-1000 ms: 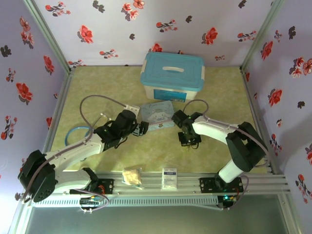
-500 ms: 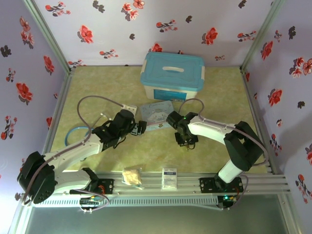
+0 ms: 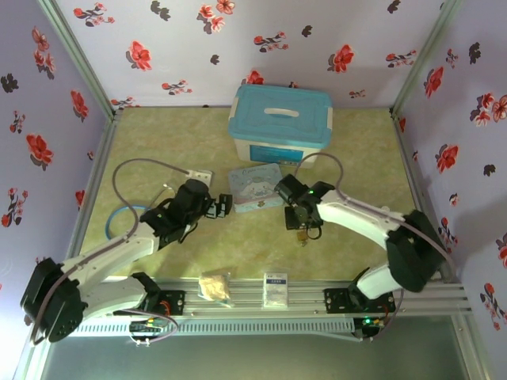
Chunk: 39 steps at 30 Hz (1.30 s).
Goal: Unlock a padlock with a key
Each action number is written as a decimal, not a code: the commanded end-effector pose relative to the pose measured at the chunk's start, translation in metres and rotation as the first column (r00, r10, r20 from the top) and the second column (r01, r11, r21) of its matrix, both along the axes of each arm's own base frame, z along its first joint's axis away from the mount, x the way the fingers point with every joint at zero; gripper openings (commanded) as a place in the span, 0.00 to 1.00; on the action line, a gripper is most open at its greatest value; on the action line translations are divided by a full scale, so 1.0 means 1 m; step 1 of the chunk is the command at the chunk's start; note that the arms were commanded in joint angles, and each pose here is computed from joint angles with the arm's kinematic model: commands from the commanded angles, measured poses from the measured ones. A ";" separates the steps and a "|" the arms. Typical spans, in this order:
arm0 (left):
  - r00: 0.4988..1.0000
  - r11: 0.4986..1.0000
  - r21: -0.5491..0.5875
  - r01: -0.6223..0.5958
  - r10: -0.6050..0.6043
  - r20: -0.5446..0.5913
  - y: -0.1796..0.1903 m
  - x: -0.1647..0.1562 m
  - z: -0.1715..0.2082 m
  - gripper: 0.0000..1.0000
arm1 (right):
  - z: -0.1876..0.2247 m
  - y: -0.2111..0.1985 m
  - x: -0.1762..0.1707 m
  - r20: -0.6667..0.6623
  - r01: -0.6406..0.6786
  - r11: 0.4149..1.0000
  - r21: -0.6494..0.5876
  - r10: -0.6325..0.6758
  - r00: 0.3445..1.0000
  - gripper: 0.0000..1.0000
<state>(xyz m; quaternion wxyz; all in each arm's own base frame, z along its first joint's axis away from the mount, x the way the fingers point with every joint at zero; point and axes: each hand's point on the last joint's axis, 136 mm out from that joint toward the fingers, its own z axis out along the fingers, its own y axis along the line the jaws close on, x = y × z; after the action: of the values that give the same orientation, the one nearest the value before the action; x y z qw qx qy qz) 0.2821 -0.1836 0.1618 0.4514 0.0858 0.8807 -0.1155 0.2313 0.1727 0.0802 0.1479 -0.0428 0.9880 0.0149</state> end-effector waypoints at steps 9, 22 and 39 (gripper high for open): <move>0.880 0.863 0.246 -0.441 0.363 0.305 0.148 0.056 0.012 1.00 | 0.080 -0.142 0.112 0.659 0.325 0.943 -0.075 -0.198 0.726 0.99; 0.811 0.846 0.041 -0.532 0.494 0.313 0.227 0.090 -0.037 1.00 | 0.040 -0.185 0.144 0.832 0.329 0.942 -0.064 -0.131 0.539 0.99; 0.855 0.881 0.097 -0.462 0.414 0.313 0.216 0.112 -0.065 1.00 | 0.010 -0.218 0.153 0.806 0.411 0.909 0.074 -0.298 0.512 0.99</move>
<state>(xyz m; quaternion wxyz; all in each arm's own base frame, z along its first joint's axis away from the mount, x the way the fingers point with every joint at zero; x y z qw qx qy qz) 0.3867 0.0341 0.0848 0.5596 -0.0751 0.8219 0.0752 0.3799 -0.0465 0.0818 0.5556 0.1414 0.8121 -0.1089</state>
